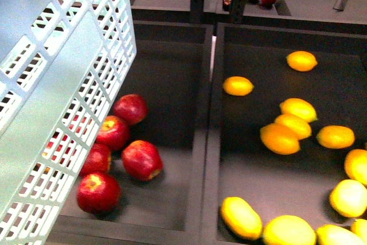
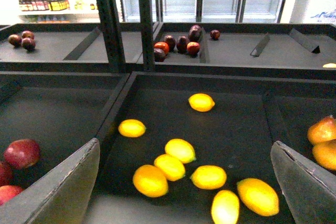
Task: Pick lemon and mango into basket
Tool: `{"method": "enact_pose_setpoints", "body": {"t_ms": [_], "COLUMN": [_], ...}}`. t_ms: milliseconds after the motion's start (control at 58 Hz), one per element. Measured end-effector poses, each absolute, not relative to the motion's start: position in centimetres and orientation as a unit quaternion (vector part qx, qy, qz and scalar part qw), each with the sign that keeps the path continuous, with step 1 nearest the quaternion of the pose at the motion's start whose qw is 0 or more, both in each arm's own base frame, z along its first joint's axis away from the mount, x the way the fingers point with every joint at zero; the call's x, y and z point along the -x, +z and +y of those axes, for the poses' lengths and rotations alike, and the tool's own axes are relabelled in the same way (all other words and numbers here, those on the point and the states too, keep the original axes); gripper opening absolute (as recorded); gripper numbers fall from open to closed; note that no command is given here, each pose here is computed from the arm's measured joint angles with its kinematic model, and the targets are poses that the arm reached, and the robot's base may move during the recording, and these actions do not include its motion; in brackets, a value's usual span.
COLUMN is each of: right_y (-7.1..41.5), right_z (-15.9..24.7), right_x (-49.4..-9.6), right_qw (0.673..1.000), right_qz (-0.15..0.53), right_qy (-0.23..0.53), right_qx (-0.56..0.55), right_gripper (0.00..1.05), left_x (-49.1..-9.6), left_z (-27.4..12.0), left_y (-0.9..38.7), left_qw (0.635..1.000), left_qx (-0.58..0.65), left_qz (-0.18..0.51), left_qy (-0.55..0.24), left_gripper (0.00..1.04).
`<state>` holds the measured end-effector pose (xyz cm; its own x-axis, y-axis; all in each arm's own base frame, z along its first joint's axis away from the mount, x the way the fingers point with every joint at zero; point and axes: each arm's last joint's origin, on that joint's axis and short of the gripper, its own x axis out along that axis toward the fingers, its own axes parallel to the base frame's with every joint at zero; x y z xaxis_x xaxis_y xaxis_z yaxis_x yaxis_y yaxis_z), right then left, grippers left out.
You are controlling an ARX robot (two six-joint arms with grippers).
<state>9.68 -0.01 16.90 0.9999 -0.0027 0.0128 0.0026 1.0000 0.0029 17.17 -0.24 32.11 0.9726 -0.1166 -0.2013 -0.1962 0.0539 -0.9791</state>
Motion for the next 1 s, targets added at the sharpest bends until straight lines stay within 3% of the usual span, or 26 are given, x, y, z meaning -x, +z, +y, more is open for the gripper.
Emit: {"method": "enact_pose_setpoints", "body": {"t_ms": [897,1000], "right_y": [16.89,16.89], "right_z": [0.0,-0.01], "right_x": [-9.68,-9.68], "right_qw": [1.0,1.0], "right_qz": [-0.006,-0.006], "right_qy": [0.001,0.0], "right_qx": [-0.001,-0.001], "right_gripper": [0.96,0.96], "left_x": [-17.18,-18.03], "left_z": [-0.19,-0.79], "left_y": [32.12,32.59], "left_qw": [0.719,0.762], "left_qx": [0.685,0.599], "left_qz": [0.115,0.24], "left_qy": [0.027,0.05], "left_gripper": [0.29,0.29]}}
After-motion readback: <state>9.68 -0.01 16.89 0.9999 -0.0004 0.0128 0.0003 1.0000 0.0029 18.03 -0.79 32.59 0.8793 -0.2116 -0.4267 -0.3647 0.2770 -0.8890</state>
